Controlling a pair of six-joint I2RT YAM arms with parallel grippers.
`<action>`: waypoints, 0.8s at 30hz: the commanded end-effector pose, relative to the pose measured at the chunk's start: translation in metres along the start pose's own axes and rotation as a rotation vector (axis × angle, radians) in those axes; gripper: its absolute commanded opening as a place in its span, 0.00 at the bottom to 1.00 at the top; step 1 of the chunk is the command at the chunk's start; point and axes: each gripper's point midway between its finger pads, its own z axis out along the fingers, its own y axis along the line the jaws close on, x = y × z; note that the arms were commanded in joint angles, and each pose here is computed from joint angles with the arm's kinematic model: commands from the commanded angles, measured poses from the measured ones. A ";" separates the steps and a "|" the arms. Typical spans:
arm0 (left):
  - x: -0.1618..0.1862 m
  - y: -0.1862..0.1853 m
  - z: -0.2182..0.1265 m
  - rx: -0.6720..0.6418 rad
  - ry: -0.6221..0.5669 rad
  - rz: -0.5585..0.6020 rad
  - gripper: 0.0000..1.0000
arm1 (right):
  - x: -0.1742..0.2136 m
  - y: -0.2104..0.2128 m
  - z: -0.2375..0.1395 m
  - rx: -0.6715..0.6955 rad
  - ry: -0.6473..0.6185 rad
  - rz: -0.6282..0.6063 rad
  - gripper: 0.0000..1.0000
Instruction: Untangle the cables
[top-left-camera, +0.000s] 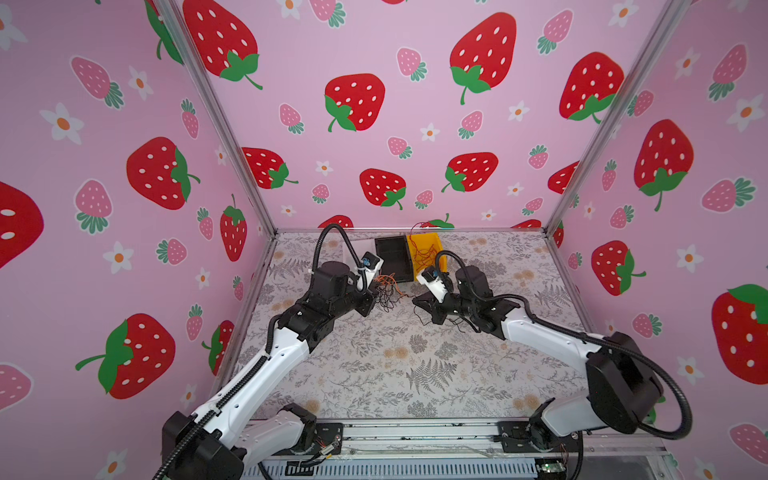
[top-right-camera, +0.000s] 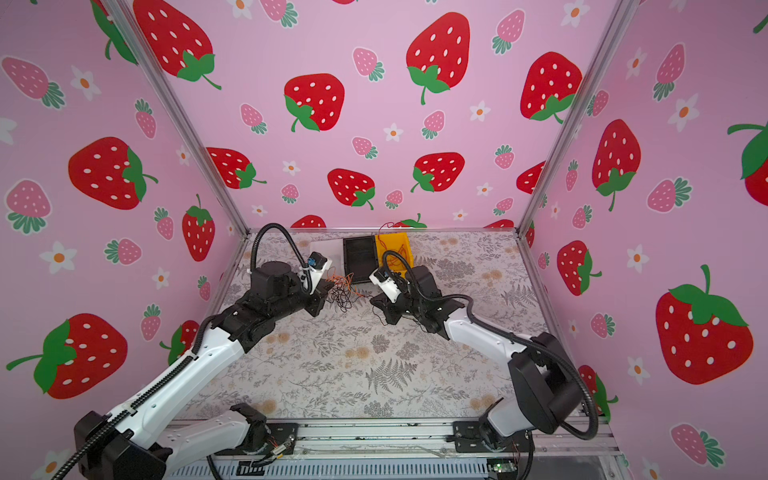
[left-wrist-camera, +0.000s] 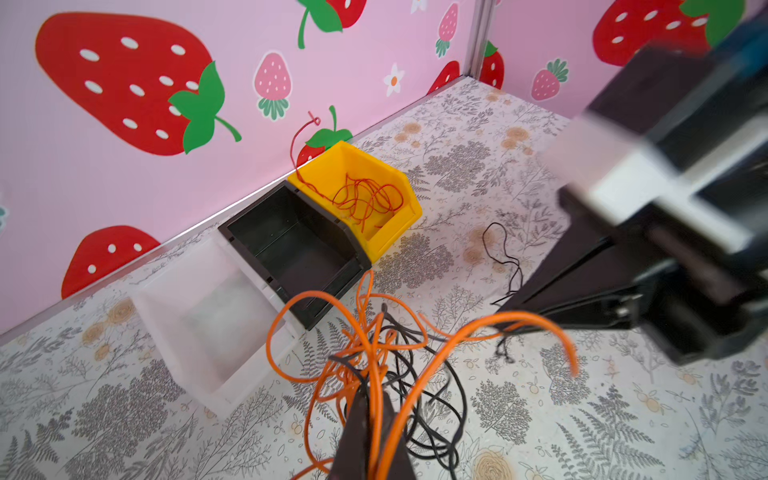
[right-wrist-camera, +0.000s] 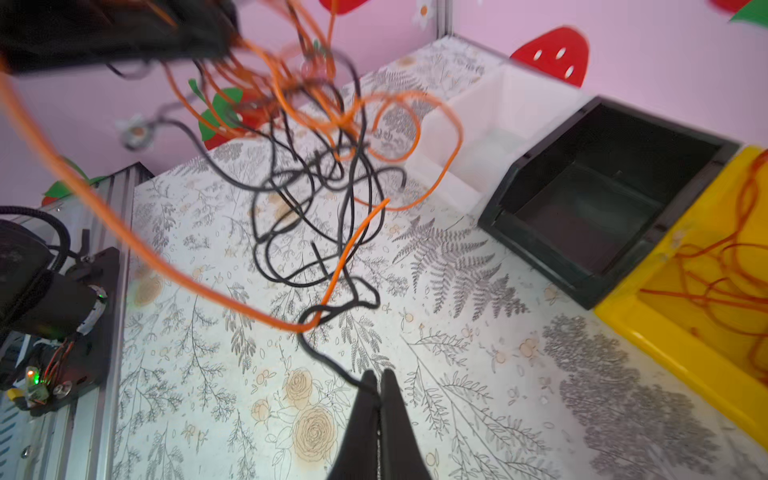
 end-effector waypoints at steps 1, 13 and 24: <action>0.019 0.011 0.008 -0.023 0.060 -0.061 0.00 | -0.034 -0.010 -0.035 0.068 -0.111 -0.030 0.00; 0.042 0.025 0.016 -0.059 0.113 -0.099 0.00 | -0.036 -0.048 -0.091 0.262 -0.123 -0.008 0.00; 0.067 0.035 0.023 -0.094 0.193 -0.137 0.00 | -0.049 -0.057 -0.116 0.342 -0.143 -0.027 0.00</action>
